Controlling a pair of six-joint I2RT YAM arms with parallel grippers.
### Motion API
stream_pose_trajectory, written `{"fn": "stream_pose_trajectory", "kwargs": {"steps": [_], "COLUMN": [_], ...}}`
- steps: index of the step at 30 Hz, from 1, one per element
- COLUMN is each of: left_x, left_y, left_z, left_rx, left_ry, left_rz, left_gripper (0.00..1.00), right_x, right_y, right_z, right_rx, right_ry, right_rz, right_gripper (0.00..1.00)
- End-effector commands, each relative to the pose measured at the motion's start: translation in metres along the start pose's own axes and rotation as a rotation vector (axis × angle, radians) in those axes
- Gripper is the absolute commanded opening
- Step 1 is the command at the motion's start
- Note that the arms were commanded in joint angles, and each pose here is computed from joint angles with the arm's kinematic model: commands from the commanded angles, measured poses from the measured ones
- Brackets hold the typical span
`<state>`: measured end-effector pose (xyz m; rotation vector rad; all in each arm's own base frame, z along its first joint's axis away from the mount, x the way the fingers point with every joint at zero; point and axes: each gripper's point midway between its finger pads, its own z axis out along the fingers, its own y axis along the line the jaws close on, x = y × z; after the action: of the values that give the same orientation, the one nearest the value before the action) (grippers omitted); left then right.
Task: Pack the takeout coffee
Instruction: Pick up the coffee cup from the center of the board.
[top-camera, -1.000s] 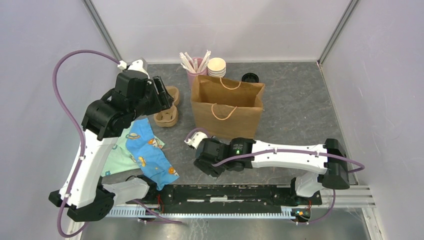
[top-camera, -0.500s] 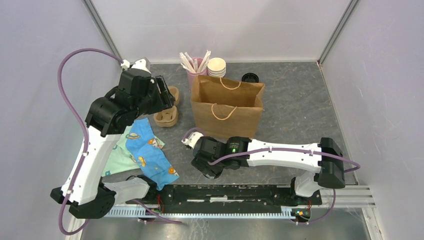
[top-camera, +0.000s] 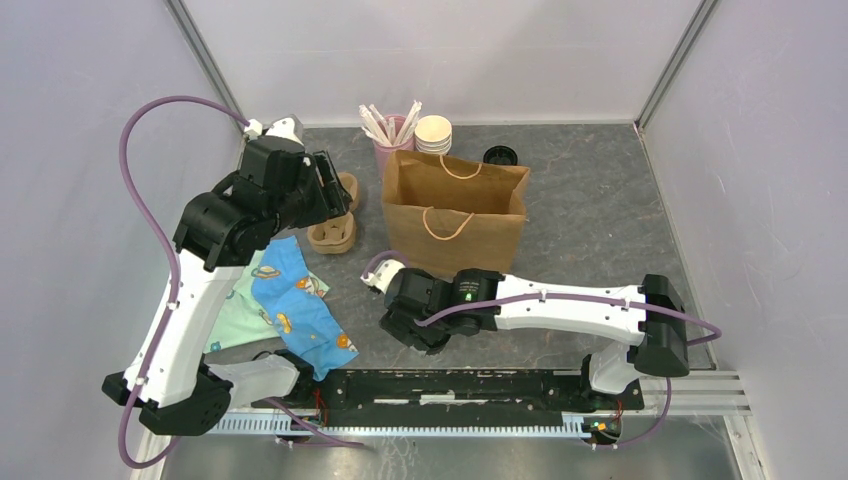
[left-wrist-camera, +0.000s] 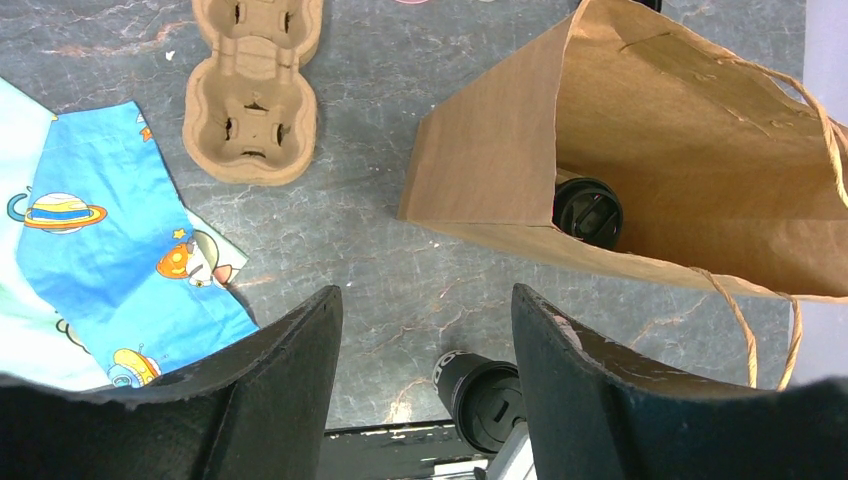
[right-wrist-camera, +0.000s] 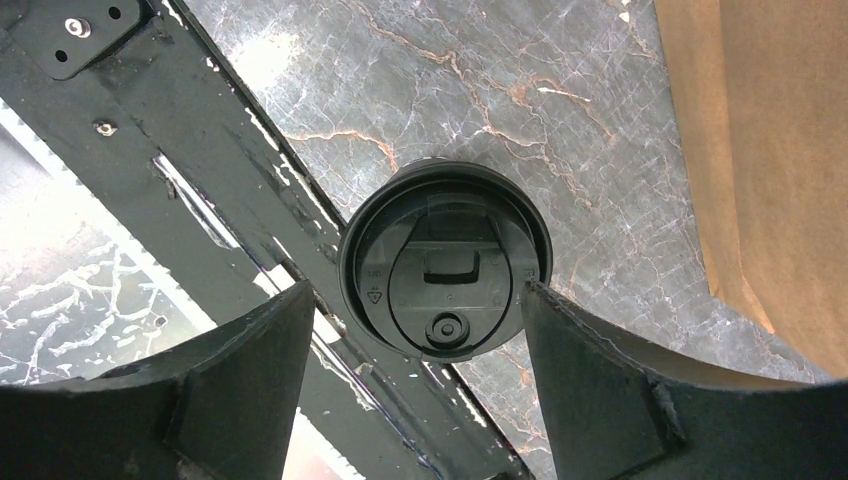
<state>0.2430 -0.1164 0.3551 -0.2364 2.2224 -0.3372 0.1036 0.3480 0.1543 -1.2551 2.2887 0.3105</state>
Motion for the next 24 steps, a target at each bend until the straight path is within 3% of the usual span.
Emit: {"fn": "stream_pose_trajectory", "kwargs": {"steps": [1, 24], "left_x": [-0.005, -0.003], "left_y": [-0.002, -0.001], "left_z": [-0.001, 0.001], "left_rx": [0.016, 0.011], "left_ry": [-0.023, -0.017], "left_rz": [0.002, 0.028], "left_gripper": [0.70, 0.72], "right_x": [-0.001, 0.019], "right_y": [-0.003, -0.009], "right_z": [0.001, 0.012], "right_rx": [0.014, 0.020], "right_ry": [-0.004, 0.089], "right_rz": [0.005, 0.029], "right_gripper": [0.82, 0.75]}}
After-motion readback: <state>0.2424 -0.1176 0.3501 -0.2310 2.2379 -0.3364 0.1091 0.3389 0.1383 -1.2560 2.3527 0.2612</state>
